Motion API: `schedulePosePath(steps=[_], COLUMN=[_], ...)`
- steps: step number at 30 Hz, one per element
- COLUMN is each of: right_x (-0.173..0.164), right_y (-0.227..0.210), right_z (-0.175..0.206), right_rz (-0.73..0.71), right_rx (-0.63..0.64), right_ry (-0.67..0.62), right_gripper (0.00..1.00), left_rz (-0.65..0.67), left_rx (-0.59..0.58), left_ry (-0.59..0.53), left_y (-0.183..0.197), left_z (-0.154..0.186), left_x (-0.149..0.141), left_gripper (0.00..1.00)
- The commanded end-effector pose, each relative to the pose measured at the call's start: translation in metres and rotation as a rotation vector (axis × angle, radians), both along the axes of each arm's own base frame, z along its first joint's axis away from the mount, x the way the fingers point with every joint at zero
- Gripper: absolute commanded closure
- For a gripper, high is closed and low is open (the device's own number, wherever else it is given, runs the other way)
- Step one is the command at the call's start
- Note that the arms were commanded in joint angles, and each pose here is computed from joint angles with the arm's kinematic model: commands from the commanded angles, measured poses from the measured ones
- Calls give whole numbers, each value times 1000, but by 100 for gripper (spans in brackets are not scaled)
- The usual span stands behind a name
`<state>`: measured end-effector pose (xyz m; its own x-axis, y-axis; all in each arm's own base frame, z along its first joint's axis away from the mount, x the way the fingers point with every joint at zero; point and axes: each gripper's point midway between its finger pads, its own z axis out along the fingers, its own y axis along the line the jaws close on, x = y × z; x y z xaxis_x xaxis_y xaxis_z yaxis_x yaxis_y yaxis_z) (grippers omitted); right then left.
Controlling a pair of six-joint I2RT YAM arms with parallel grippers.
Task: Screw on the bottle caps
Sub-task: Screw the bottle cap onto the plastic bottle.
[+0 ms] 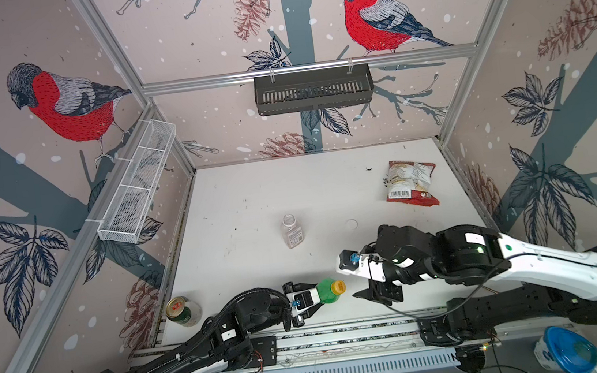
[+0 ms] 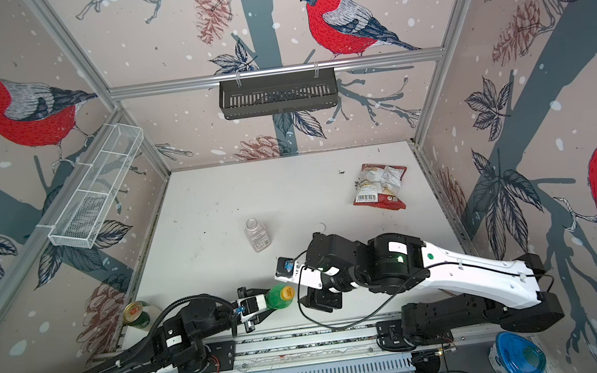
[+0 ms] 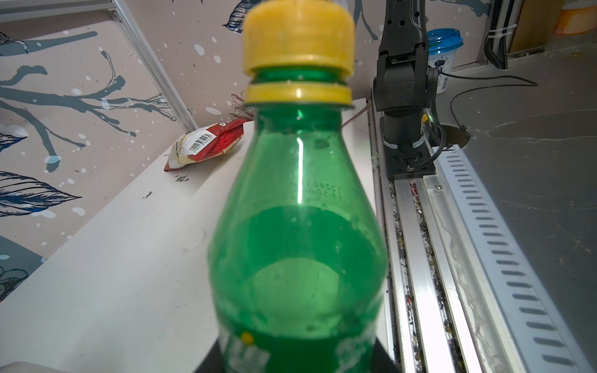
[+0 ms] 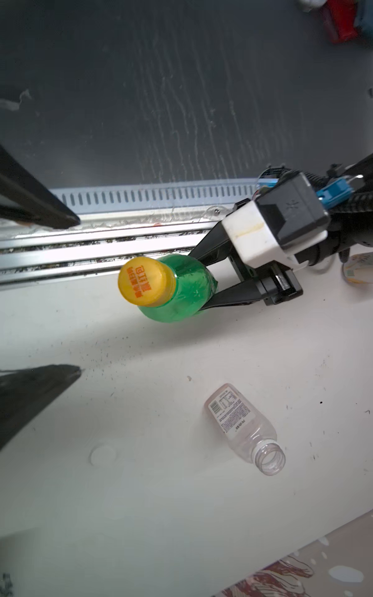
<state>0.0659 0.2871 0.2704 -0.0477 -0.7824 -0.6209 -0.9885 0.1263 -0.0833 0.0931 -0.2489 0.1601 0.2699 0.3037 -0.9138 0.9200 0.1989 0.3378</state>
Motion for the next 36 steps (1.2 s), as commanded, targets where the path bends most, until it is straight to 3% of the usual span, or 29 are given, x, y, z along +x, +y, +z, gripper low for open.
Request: schedulePosePath(steps=[1, 7, 23, 28, 36], right_x=[1, -5, -13, -11, -3], right_y=[-2, 14, 30, 32, 44], right_z=[-13, -16, -32, -33, -35], right_rz=[173, 280, 344, 326, 167], right_rx=[-100, -84, -103, -96, -32], right_ry=[-158, -229, -239, -241, -177], right_gripper=[33, 37, 60, 66, 90], left_rz=[-43, -60, -68, -69, -53], left_rx=[1, 12, 16, 12, -4], left_ry=[-12, -1, 6, 5, -6], left_y=[-3, -4, -5, -5, -5], left_z=[2, -2, -3, -2, 2], left_x=[-6, -10, -11, -11, -9], left_gripper=[92, 92, 92, 92, 92])
